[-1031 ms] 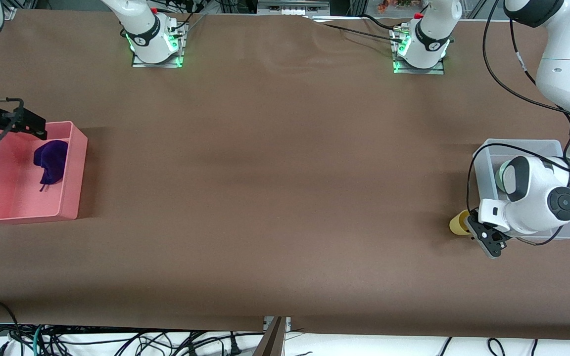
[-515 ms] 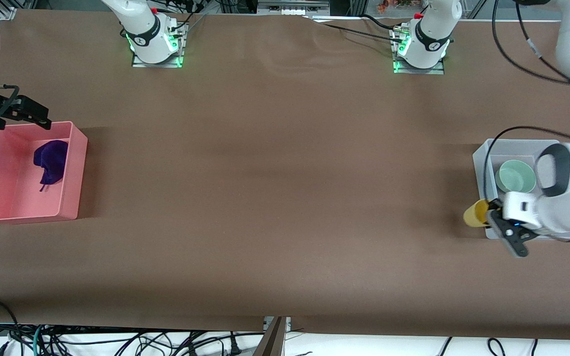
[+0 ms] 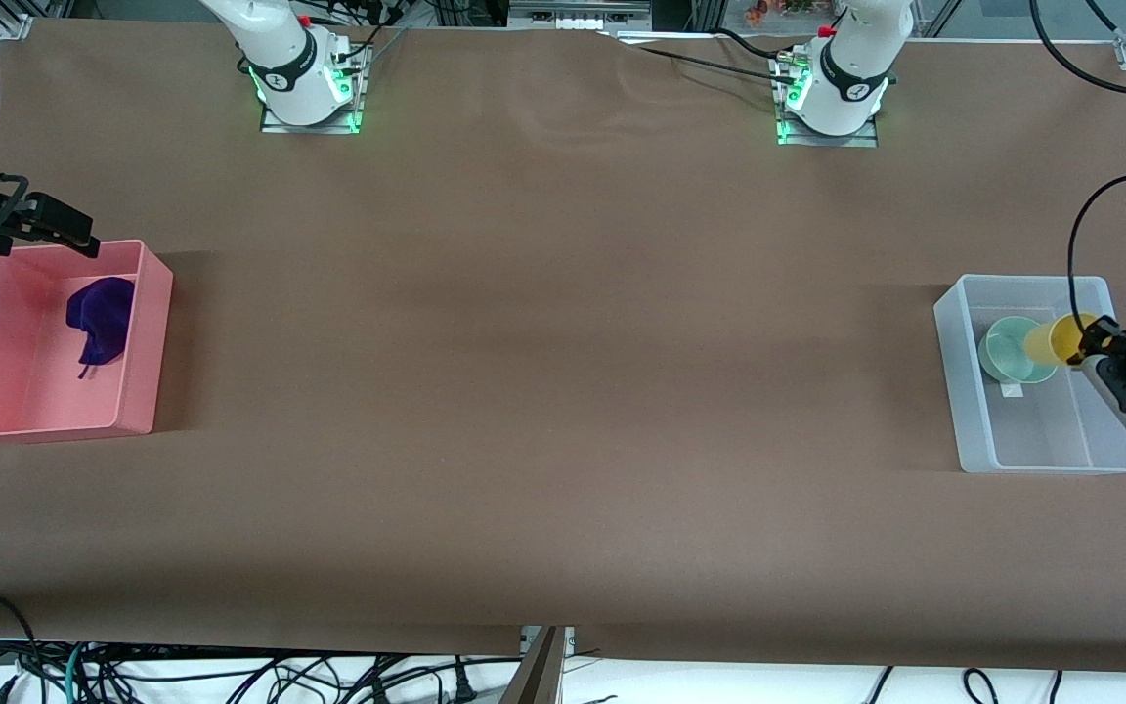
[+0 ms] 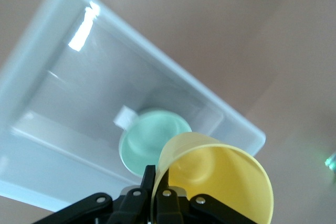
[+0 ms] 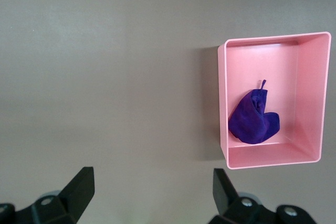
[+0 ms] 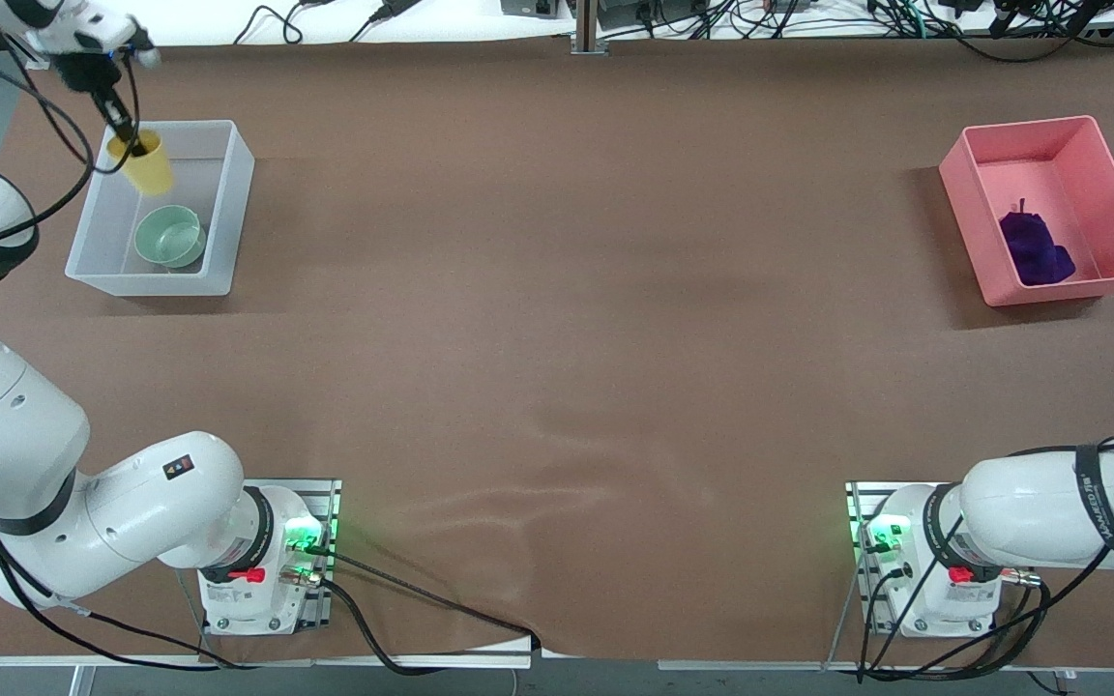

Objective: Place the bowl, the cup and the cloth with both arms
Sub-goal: 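Place the yellow cup into the clear bin with the left gripper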

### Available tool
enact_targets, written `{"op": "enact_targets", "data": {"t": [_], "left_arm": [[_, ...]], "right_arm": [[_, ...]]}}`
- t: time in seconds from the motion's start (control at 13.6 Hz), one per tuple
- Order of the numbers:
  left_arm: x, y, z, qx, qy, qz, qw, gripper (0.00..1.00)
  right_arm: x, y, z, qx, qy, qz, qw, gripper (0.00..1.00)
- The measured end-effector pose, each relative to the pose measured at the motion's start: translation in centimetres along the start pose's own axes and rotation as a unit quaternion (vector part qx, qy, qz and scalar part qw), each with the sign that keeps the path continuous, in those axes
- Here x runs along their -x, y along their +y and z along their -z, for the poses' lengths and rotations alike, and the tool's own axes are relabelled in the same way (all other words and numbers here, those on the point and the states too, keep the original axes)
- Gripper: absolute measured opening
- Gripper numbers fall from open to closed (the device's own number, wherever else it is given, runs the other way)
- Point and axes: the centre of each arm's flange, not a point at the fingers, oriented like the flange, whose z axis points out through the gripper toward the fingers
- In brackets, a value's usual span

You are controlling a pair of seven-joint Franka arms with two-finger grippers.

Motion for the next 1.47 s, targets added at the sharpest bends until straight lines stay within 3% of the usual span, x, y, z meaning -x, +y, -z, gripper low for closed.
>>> {"op": "enact_targets", "data": {"t": [0.29,0.88,1.18,1.47], "left_arm": [[3.6,-1.8,-7.7,-0.018,0.001,-0.012,1.000,0.04],[2.2,-1.3,-11.3,-0.044,0.023,-0.050,0.998,0.04],[2.6,-1.3,-11.1,-0.049,0.025,-0.058,0.997,0.40],[2.1,1.3,-4.3,-0.044,0.047,-0.043,0.997,0.82]], "right_arm": [[-0.1,0.0,-0.2,0.002,-0.001,0.000,1.000,1.00],[-0.2,0.0,-0.3,0.003,-0.001,0.001,1.000,1.00],[-0.2,0.0,-0.3,0.003,-0.001,0.001,1.000,1.00],[-0.2,0.0,-0.3,0.003,-0.001,0.001,1.000,1.00]]}}
